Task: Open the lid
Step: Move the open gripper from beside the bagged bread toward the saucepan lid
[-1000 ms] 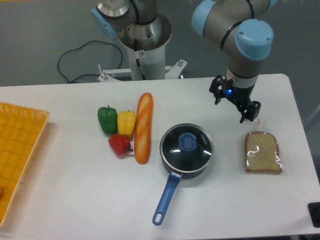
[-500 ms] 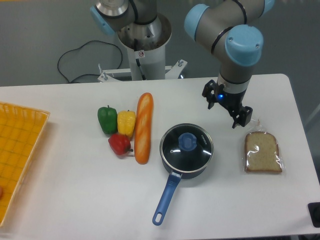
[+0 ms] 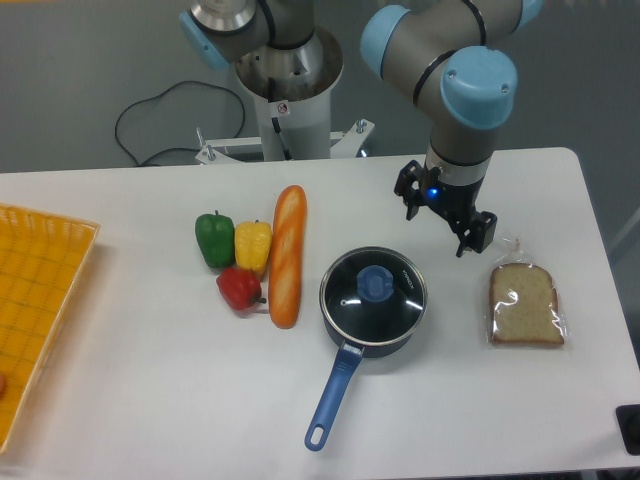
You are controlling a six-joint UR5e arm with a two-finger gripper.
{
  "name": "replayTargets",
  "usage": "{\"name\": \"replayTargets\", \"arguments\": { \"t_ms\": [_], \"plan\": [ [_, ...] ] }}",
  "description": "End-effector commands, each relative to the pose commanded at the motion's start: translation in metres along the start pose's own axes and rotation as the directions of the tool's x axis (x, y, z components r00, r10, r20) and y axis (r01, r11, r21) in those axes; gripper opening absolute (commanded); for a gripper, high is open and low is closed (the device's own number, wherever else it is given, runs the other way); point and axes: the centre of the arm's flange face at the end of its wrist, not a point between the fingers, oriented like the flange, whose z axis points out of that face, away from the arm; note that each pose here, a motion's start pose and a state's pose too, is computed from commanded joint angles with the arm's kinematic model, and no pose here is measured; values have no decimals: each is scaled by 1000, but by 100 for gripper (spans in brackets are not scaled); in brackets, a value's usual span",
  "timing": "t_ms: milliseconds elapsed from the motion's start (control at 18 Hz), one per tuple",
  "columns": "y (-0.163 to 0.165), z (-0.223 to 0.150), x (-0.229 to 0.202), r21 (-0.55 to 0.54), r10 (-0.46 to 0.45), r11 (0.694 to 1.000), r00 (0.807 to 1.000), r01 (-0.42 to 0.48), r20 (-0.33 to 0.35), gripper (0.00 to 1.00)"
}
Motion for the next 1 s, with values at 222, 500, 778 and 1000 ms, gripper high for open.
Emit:
{"name": "replayTargets", "arguments": {
  "t_ms": [222, 500, 778, 1000],
  "plan": [
    [-17, 9, 5, -4, 32, 999, 999, -32, -16, 100],
    [-38, 26, 6, -12, 55, 998, 998, -56, -43, 100],
    [-39, 29, 8, -15, -3, 1000, 999, 3, -48, 99],
    [-39, 32, 8, -21, -118, 993, 992, 117, -52, 100]
  ]
}}
